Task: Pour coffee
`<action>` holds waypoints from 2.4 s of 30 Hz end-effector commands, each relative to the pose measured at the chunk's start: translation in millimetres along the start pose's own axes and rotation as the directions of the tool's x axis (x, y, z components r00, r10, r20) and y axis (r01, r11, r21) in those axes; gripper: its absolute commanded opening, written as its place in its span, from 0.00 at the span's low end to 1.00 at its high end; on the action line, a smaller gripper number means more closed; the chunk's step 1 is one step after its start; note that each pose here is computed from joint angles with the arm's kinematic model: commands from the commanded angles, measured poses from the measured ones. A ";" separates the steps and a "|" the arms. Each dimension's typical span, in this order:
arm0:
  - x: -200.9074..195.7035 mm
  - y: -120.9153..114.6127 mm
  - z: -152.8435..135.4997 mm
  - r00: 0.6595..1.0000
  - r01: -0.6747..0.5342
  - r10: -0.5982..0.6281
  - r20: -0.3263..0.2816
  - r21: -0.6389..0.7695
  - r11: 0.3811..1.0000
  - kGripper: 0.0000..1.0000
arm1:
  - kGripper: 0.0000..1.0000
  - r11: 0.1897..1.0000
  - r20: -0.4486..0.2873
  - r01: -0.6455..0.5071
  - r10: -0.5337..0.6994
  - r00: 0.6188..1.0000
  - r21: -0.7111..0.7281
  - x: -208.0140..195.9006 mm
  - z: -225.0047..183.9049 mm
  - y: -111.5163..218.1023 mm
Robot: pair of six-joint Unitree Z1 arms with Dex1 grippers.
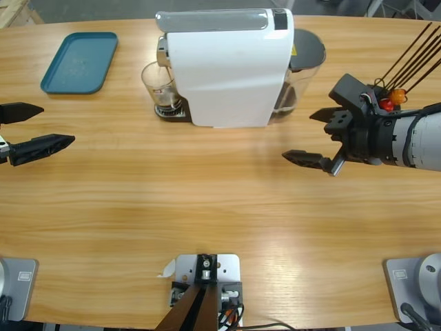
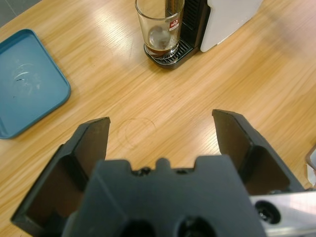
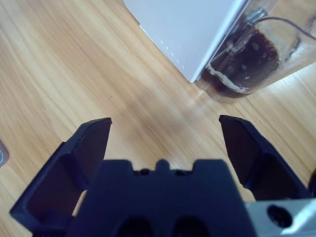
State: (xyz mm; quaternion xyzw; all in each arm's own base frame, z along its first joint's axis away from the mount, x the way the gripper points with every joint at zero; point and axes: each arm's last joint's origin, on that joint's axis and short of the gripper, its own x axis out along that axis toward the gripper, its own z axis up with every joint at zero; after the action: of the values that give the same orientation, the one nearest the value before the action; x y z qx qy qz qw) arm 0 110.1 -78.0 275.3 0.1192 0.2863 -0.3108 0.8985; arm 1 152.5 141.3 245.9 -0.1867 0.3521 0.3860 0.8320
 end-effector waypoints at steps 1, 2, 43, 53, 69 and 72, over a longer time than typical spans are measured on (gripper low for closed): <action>7.3 -2.0 -8.1 0.999 0.024 -0.024 -0.039 0.005 1.000 0.89 | 0.98 1.000 -0.036 0.007 -0.007 0.999 0.004 7.6 -7.4 1.8; 7.3 -2.0 -8.1 0.999 0.025 -0.024 -0.039 0.005 1.000 0.89 | 0.98 1.000 -0.036 0.007 -0.007 0.999 0.004 7.6 -7.4 1.8; -10.5 -1.7 -14.6 0.999 -0.010 0.009 0.044 0.014 1.000 0.89 | 0.98 1.000 -0.036 0.005 -0.005 0.999 0.004 7.6 -7.4 1.9; -8.8 -1.6 -14.1 0.999 -0.010 0.009 0.040 0.014 1.000 0.89 | 0.98 1.000 -0.038 0.002 -0.002 0.999 0.004 8.3 -7.5 2.0; 42.8 0.5 5.1 1.000 0.012 -0.014 0.023 0.066 0.998 0.89 | 0.98 1.000 -0.058 -0.016 0.016 0.998 0.006 15.2 -6.4 2.1; 56.2 0.0 -10.1 1.000 0.017 -0.016 -0.014 0.068 0.998 0.89 | 0.98 1.000 -0.068 -0.017 0.018 0.998 0.006 18.2 -6.0 1.8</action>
State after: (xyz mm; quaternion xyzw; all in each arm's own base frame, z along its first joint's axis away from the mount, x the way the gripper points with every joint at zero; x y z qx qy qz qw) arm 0 135.6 -95.5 277.1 0.1282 0.2271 -0.3188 0.9113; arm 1 154.7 143.3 241.4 -0.1896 0.3616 0.3851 0.8277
